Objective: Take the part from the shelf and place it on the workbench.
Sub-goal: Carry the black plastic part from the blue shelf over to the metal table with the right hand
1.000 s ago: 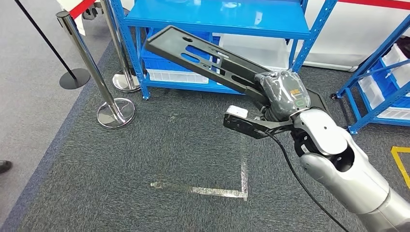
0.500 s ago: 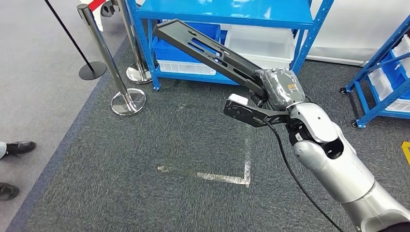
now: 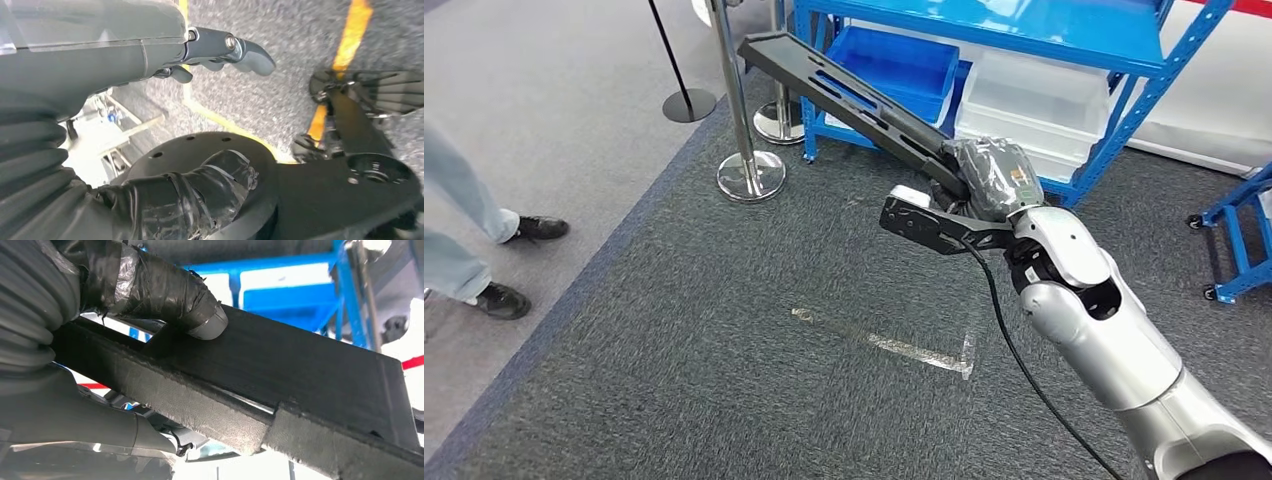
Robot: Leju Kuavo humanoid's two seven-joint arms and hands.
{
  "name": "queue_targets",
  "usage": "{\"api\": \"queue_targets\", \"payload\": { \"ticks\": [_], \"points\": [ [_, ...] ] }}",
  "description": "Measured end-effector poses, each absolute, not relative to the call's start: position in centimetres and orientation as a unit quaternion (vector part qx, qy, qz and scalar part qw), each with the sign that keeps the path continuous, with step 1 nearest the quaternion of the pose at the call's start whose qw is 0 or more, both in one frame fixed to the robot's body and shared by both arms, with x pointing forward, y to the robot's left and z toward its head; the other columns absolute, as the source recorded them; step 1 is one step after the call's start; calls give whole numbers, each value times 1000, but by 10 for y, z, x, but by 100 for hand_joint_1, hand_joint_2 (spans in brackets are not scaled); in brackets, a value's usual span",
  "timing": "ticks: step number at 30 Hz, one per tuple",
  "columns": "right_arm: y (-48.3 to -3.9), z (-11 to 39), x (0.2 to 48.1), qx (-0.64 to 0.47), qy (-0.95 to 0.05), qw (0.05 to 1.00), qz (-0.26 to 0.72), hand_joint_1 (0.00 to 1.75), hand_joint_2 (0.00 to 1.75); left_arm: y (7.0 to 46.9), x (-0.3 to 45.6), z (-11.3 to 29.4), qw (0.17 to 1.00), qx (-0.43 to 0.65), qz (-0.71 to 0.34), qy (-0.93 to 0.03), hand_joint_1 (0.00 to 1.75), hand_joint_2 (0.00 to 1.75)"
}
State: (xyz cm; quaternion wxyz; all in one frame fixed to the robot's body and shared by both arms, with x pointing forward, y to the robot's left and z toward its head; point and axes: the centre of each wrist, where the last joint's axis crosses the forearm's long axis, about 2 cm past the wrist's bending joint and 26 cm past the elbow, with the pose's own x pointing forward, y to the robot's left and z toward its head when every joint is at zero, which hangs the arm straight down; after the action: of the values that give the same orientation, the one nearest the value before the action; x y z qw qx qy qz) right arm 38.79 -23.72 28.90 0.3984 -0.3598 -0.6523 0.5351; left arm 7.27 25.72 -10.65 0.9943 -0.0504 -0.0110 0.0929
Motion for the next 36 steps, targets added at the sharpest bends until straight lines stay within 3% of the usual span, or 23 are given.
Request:
{"api": "queue_targets", "payload": {
  "ticks": [36],
  "points": [
    [-211, 289, 390, -345, -674, 382, 530, 175, 175, 254, 69, -107, 993, -58, 99, -16, 0, 175]
  ]
}}
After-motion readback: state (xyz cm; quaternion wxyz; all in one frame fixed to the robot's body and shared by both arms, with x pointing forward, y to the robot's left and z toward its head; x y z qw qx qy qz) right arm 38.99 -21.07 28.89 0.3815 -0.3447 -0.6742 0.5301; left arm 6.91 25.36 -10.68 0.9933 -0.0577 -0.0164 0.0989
